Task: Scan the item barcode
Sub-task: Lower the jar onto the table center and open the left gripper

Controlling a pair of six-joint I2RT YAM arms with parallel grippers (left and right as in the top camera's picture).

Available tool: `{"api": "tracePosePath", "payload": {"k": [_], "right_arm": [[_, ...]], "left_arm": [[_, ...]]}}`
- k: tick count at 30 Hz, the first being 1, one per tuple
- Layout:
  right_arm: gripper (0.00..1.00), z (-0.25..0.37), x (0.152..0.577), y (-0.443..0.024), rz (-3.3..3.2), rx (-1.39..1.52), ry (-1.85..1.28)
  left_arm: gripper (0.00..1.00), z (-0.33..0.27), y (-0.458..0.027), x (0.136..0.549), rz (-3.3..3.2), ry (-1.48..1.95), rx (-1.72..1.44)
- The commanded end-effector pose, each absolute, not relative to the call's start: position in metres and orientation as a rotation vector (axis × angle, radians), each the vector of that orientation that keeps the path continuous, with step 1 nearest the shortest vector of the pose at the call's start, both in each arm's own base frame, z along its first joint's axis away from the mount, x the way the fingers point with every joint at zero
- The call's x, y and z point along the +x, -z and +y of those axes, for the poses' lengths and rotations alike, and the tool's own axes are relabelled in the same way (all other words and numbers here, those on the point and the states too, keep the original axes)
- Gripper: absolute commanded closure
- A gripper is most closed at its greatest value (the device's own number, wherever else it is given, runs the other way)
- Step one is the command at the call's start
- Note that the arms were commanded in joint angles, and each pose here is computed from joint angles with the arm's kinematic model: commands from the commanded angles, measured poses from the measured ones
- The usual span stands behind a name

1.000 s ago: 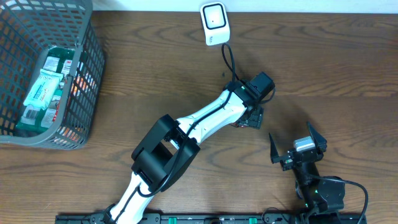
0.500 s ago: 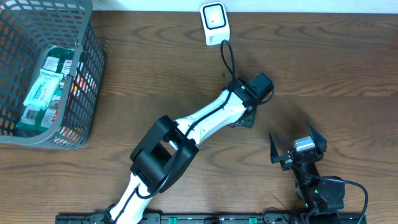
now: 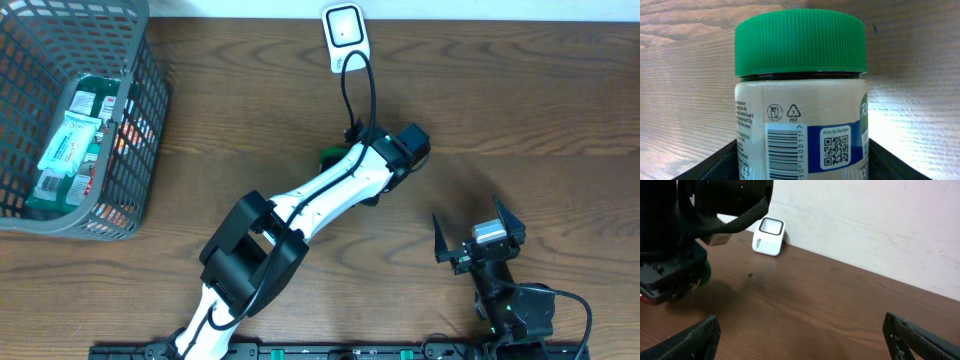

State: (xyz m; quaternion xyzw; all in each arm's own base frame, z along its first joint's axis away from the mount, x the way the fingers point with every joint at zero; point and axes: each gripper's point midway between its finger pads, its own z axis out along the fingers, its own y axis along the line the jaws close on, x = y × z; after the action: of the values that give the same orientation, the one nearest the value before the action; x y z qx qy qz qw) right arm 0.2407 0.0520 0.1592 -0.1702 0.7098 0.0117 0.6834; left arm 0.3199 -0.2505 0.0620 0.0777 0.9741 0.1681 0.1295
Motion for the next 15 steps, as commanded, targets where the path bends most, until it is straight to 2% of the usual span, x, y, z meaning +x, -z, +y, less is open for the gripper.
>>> {"api": "tracePosePath", "payload": {"k": [1,8,15], "right_arm": [[0.01,0.055,0.24,-0.159,1.593,-0.38,-0.043],[0.01,0.055,0.24,-0.159,1.593,-0.38,-0.043],[0.01,0.055,0.24,-0.159,1.593,-0.38,-0.043]], "left_arm": [[0.42,-0.246,-0.097,0.337,2.68,-0.513,0.094],[0.43,-0.247,-0.114,0.337,2.613,-0.518,0.051],[0.42,-0.269,-0.163,0.324,2.461,-0.444,0.112]]}}
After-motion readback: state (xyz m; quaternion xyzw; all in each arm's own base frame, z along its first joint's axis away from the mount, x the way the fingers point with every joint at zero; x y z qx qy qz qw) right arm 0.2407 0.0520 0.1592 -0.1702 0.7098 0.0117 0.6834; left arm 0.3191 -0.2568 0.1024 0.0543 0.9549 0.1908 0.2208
